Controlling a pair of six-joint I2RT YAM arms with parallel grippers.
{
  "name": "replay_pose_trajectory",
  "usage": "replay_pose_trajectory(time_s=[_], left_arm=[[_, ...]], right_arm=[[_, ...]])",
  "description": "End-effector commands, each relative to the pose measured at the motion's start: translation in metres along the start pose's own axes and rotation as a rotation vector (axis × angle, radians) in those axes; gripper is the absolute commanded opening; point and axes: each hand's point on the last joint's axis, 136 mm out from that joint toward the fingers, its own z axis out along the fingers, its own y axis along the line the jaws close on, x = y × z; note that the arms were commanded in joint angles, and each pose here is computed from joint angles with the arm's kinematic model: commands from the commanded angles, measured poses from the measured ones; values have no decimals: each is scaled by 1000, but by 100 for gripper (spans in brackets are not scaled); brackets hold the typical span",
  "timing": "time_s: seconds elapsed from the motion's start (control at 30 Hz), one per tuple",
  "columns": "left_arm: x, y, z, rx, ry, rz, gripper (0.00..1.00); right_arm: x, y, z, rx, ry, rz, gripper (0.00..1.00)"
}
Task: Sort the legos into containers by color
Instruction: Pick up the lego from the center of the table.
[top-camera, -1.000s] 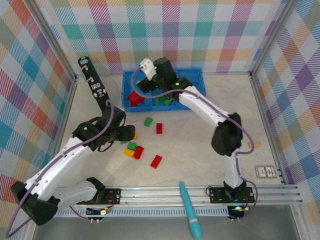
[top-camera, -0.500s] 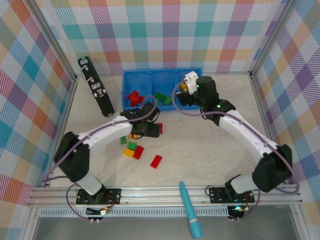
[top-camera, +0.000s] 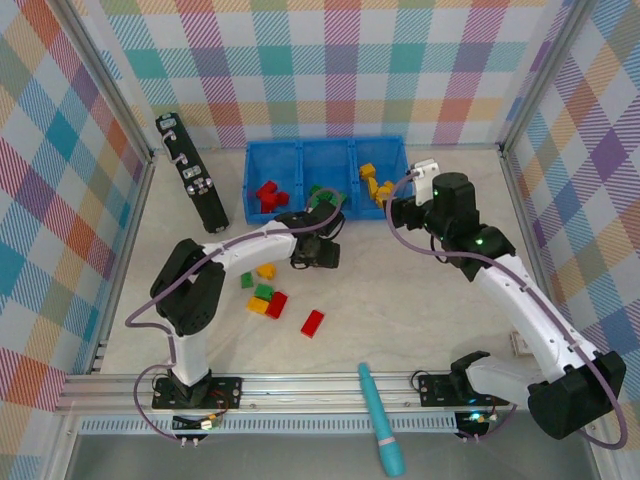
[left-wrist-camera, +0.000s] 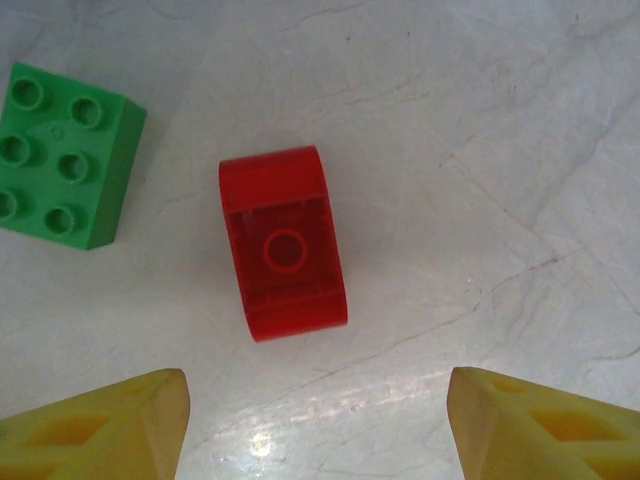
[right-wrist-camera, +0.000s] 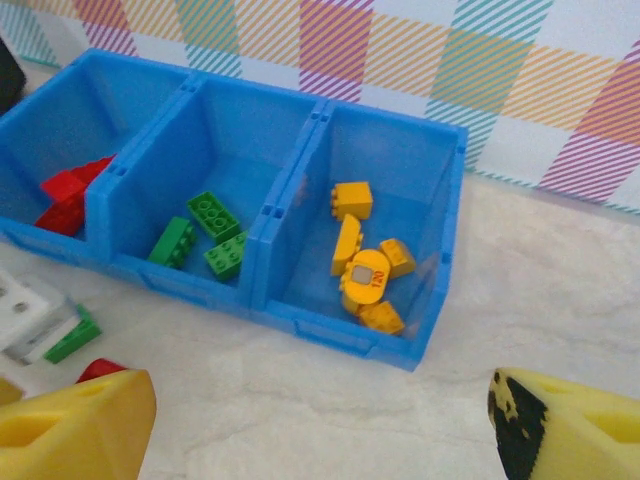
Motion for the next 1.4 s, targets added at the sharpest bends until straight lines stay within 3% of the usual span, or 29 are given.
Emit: replay_pose_trajectory(time_s=[0.0, 0.27, 0.9, 1.07, 1.23, 1.37], left_arm=[[-12, -5, 5, -11, -23, 8, 69], [-19, -3, 23, -32, -3, 6, 68], [-21, 17, 45, -114, 67, 27, 66], [-16, 18, 49, -114, 82, 24, 60], [-13, 18, 53, -114, 95, 25, 47], [-8, 20, 58, -118, 115, 26, 45]], right_arm=[[2, 13, -4, -76, 12, 95, 86], [-25, 32, -15, -199, -35, 199, 86], [-7, 30, -25, -187, 30, 226, 87], [-8, 30, -25, -185, 30, 221, 87], [-8, 29, -26, -182, 35, 221, 87], [-8, 29, -29, -180, 32, 218, 87]])
